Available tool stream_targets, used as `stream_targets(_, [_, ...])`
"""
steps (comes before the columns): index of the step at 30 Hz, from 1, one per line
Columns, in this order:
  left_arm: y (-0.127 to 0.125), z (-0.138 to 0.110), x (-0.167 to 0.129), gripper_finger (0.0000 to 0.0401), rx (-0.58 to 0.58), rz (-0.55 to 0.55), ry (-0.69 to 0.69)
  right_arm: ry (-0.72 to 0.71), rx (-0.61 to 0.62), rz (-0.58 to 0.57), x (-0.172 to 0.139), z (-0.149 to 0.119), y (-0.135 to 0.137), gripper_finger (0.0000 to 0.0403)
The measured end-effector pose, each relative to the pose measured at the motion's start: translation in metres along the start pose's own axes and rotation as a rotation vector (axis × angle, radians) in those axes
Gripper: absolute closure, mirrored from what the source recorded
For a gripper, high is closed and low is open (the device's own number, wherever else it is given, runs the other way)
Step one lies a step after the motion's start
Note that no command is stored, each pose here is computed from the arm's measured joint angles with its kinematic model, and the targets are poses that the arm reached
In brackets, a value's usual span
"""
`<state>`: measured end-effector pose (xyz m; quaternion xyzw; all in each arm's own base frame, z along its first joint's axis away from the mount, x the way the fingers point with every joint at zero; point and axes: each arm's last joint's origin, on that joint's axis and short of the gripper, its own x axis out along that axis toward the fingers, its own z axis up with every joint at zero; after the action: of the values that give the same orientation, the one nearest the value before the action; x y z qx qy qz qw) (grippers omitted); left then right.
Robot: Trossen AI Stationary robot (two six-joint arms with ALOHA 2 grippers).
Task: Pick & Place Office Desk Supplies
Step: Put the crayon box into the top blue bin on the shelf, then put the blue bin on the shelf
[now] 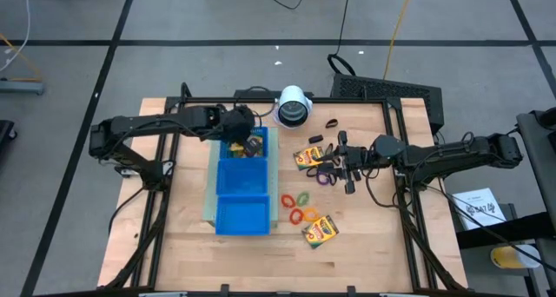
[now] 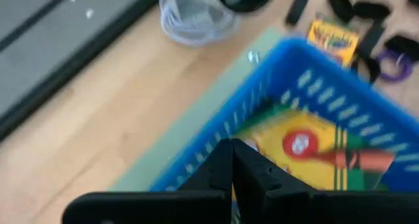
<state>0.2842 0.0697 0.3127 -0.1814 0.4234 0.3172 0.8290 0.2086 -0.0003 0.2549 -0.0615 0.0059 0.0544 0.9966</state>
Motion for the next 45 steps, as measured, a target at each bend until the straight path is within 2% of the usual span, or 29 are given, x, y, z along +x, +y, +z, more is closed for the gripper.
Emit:
stream_targets(5, [0.008, 0.002, -0.019, 0.0376, 0.022, 0.060, -0.098, -0.001, 0.000, 0.000, 0.000, 0.000, 0.000, 0.0287])
stream_targets(8, [0.010, 0.002, -0.024, 0.0372, 0.037, 0.057, -0.115, 0.000, 0.000, 0.000, 0.000, 0.000, 0.000, 0.0287])
stream_targets(10, [0.009, 0.002, -0.026, 0.0373, 0.033, 0.003, -0.098, 0.000, 0.000, 0.000, 0.000, 0.000, 0.000, 0.0287])
stream_targets(14, [0.002, -0.002, -0.028, 0.0388, 0.074, -0.221, -0.002, 0.000, 0.000, 0.000, 0.000, 0.000, 0.000, 0.0287])
stream_targets(16, [-0.003, -0.004, -0.027, 0.0396, 0.097, -0.276, 0.023, 0.000, -0.001, 0.000, 0.000, 0.000, 0.000, 0.0287])
stream_targets(24, [-0.009, -0.011, -0.008, 0.0387, 0.114, -0.175, 0.124, -0.004, -0.004, -0.001, 0.000, 0.000, 0.000, 0.0287])
stream_targets(29, [-0.005, -0.007, -0.006, 0.0396, 0.116, -0.150, 0.086, -0.004, -0.003, -0.001, 0.000, 0.000, 0.000, 0.0287])
stream_targets(33, [0.003, -0.002, -0.021, 0.0386, 0.100, -0.109, -0.016, -0.004, -0.003, -0.001, 0.000, 0.000, 0.000, 0.0287])
stream_targets(38, [0.010, -0.001, -0.046, 0.0397, 0.112, -0.102, -0.129, -0.002, -0.004, -0.003, 0.000, 0.000, 0.000, 0.0287])
stream_targets(42, [0.014, -0.004, -0.060, 0.0387, 0.105, -0.118, -0.158, -0.003, -0.004, -0.011, 0.000, 0.000, -0.001, 0.0287])
stream_targets(45, [0.015, -0.007, -0.060, 0.0382, 0.098, -0.109, -0.131, -0.001, -0.004, -0.030, 0.000, 0.000, -0.001, 0.0287])
